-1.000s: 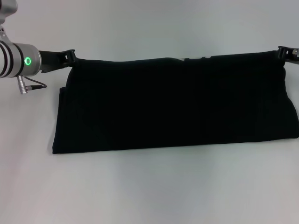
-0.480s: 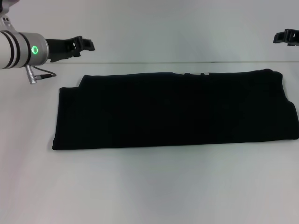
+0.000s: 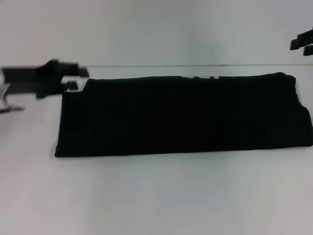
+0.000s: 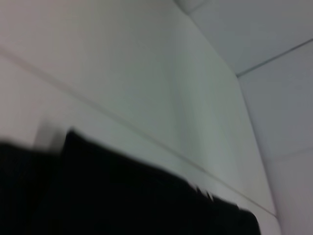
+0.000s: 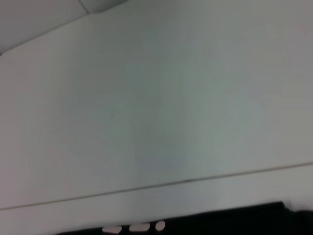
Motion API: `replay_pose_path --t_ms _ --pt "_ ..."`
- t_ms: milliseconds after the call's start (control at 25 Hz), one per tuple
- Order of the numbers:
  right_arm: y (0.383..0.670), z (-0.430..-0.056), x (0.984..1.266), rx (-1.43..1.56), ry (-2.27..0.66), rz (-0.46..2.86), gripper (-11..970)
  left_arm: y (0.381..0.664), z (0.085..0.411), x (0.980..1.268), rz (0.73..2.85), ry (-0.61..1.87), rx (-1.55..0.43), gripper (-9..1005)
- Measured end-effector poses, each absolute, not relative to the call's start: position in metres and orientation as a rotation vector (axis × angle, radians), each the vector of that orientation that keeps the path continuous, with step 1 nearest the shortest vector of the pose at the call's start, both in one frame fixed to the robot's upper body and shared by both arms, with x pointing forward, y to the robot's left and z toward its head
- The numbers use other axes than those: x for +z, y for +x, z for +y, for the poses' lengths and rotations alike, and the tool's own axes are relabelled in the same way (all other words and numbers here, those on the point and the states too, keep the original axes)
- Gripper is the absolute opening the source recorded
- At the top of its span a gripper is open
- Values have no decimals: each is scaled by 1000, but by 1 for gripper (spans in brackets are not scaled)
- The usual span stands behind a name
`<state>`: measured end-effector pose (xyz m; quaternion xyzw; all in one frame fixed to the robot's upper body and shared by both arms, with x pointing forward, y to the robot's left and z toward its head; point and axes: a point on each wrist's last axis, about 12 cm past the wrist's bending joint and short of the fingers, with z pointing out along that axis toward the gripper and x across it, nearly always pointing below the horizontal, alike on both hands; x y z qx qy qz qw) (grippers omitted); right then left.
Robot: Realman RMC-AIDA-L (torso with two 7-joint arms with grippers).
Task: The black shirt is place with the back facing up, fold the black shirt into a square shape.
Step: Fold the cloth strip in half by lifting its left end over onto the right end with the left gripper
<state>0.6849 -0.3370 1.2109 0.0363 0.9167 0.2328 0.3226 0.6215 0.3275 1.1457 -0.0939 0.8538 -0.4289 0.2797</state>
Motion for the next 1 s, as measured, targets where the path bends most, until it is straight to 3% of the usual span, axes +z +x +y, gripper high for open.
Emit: replay_pose_path --t_ms 280,440,600,720,1000 --pt "683 -349 1219 594 111 2420 542 561 360 1116 2290 -433 -1361 544" --pt "682 -349 1218 574 99 2439 721 537 366 1094 2275 -580 -1397 589" --pt "684 -346 1218 575 96 2436 850 532 368 1083 2258 -690 -1394 738" --pt "684 -344 1218 579 97 2433 934 530 367 1072 2247 -779 -1387 741" --pt "684 -343 1216 582 100 2434 931 526 362 1057 2240 -867 -1374 747"
